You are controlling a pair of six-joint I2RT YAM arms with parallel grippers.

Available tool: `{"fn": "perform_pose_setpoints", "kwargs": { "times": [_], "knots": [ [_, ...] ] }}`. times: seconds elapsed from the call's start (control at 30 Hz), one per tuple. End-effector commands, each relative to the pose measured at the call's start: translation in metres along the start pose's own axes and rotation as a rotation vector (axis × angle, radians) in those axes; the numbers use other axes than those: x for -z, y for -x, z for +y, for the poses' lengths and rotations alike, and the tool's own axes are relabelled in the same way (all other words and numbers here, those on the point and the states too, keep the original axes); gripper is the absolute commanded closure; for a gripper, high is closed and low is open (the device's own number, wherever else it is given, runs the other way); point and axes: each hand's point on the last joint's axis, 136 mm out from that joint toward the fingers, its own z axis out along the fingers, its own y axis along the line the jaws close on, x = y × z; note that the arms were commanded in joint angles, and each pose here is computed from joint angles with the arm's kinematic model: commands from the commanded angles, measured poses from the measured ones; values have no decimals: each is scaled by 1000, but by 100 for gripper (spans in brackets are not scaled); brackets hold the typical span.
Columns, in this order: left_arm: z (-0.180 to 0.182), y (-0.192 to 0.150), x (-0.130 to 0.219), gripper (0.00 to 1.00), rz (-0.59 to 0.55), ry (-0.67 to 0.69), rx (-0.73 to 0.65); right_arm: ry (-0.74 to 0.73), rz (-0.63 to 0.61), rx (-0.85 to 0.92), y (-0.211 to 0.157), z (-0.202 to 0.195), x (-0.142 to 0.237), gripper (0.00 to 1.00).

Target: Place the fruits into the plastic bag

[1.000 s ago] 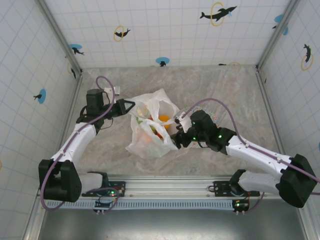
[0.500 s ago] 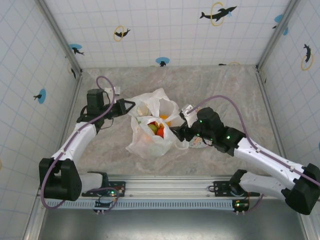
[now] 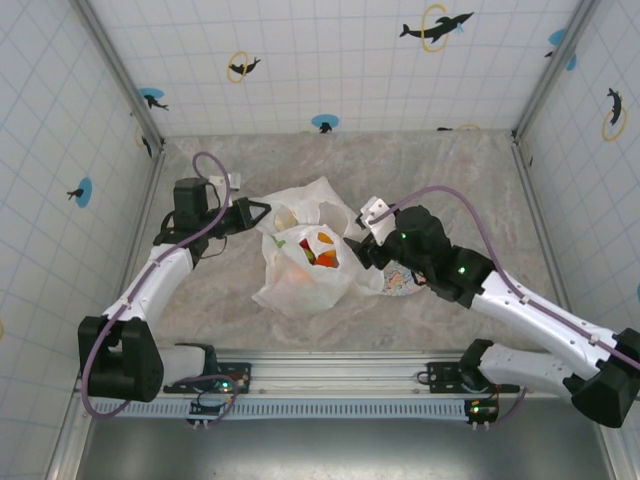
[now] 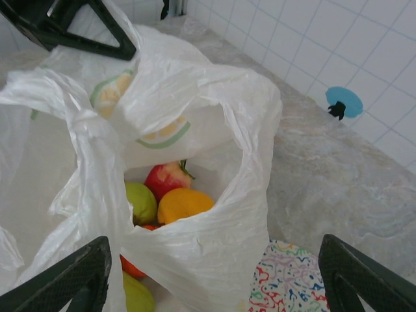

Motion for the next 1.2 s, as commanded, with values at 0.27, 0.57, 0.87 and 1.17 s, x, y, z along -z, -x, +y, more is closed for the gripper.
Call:
{"fn": "perform_pose_setpoints", "kwargs": {
  "times": [0.27, 0.57, 0.87, 1.17],
  "knots": [
    [-9, 9, 4, 100, -11, -21, -18, 62, 129, -234, -45, -12, 9, 14],
    [-6, 8, 2, 100, -9, -26, -8, 88, 224, -508, -119, 9, -2, 19],
    [-5, 5, 1, 100, -10, -31, 7, 145, 122, -713, -123, 24, -27, 53],
    [-16, 13, 6, 100, -27, -52, -7, 125, 6, -669, -72, 18, -33, 90]
  ]
}}
